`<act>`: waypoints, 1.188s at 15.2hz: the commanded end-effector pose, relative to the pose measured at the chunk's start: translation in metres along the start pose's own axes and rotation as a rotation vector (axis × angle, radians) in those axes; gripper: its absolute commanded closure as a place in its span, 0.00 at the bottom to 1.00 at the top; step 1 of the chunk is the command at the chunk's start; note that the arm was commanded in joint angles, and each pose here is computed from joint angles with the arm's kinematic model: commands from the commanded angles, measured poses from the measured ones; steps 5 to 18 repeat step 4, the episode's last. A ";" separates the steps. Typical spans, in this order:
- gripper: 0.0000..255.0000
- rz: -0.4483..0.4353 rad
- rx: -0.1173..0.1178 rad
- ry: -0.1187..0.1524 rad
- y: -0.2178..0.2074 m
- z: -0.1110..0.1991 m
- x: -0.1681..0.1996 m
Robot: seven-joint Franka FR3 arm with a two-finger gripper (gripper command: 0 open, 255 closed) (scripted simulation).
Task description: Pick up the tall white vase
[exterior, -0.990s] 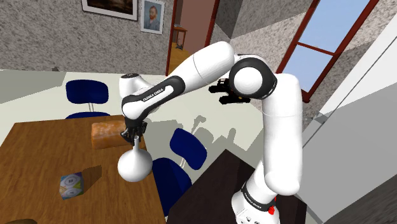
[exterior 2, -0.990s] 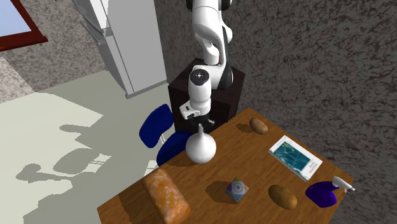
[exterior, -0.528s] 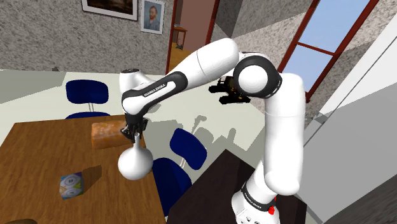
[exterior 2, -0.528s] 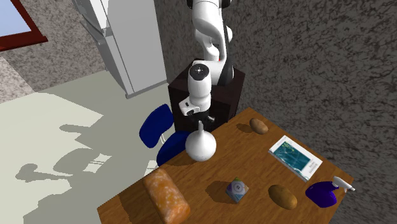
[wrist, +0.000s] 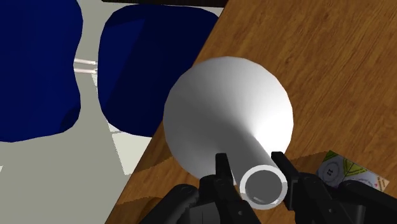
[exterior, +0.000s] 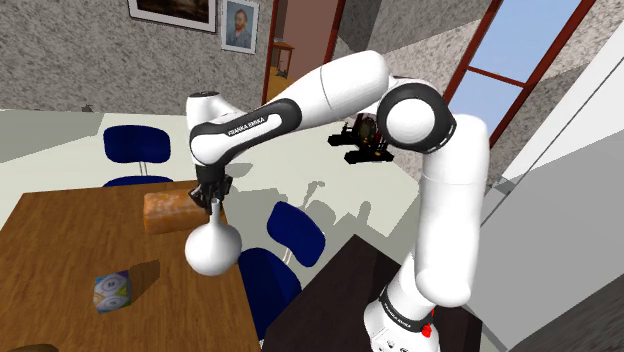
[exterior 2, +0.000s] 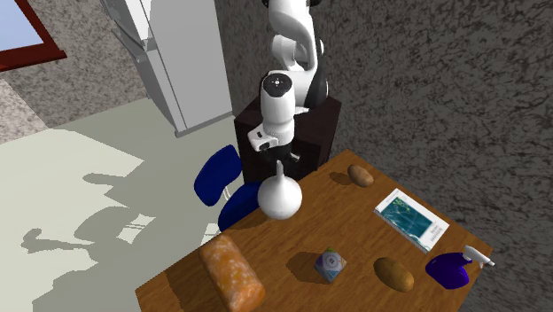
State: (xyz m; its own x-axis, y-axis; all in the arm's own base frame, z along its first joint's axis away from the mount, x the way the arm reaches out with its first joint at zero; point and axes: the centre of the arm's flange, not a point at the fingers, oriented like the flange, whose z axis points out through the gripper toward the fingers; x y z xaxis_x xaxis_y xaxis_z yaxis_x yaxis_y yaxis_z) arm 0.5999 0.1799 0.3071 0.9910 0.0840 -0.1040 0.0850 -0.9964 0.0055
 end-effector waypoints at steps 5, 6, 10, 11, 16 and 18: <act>1.00 0.000 0.000 0.001 -0.001 -0.018 -0.002; 1.00 0.000 0.000 0.001 -0.001 -0.018 -0.002; 1.00 0.000 0.000 0.001 -0.001 -0.018 -0.002; 1.00 0.000 0.000 0.001 -0.001 -0.018 -0.002; 1.00 0.000 0.000 0.001 -0.001 -0.018 -0.002; 1.00 0.000 0.000 0.001 -0.001 -0.018 -0.002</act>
